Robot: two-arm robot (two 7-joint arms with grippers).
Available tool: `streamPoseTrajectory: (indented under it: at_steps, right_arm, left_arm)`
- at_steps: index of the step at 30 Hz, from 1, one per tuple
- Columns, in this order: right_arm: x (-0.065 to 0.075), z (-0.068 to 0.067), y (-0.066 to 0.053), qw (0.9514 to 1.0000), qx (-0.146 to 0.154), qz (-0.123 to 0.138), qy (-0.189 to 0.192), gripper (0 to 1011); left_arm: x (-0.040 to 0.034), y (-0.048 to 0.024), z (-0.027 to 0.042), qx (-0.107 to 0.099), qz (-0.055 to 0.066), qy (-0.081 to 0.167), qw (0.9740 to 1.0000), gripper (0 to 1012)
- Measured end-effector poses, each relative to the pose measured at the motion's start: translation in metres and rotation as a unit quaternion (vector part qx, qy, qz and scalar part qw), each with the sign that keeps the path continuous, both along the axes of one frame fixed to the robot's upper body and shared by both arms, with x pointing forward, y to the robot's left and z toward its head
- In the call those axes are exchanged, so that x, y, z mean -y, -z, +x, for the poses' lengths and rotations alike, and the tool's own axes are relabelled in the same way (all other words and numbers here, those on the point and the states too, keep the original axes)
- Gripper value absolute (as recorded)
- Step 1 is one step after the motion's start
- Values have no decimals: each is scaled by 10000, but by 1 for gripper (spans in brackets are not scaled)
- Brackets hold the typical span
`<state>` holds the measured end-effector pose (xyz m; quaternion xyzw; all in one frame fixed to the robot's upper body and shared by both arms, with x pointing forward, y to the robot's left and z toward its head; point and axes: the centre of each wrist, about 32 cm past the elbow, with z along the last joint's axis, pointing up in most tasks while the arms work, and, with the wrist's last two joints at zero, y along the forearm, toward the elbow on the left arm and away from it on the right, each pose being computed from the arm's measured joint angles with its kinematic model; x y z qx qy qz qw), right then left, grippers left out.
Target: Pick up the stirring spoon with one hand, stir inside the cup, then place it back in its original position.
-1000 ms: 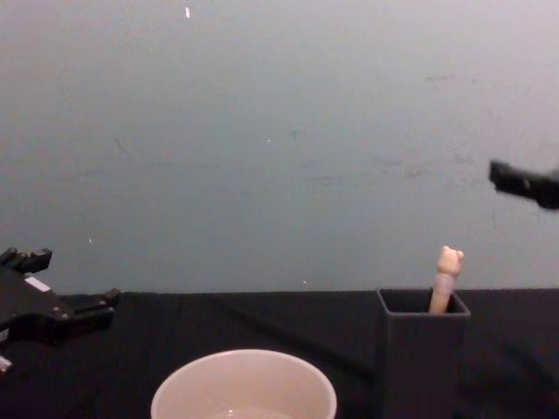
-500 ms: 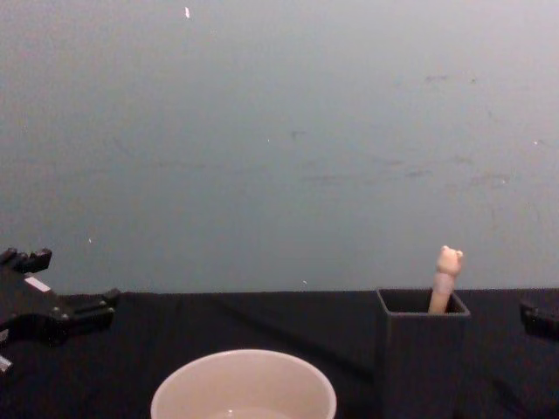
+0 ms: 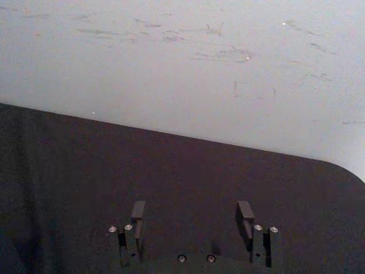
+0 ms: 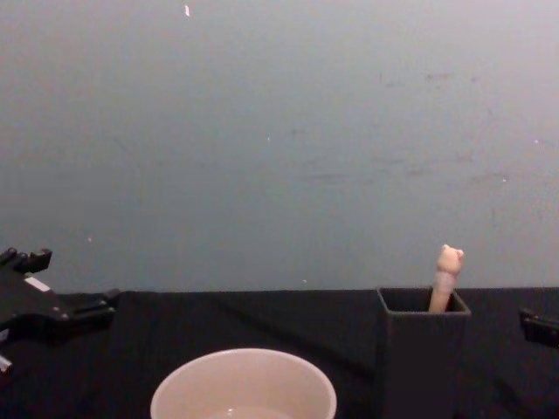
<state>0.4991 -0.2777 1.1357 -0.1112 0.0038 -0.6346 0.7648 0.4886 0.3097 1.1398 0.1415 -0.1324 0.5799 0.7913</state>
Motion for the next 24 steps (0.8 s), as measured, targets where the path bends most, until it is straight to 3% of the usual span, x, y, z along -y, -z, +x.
streamPoseTrajectory:
  at_steps: [24]
  right_arm:
    - [-2, 3, -9, 10000, 15, -6, -12, 1002]
  left_arm:
    - [0, 0, 0, 0, 0, 0, 10000, 1002]
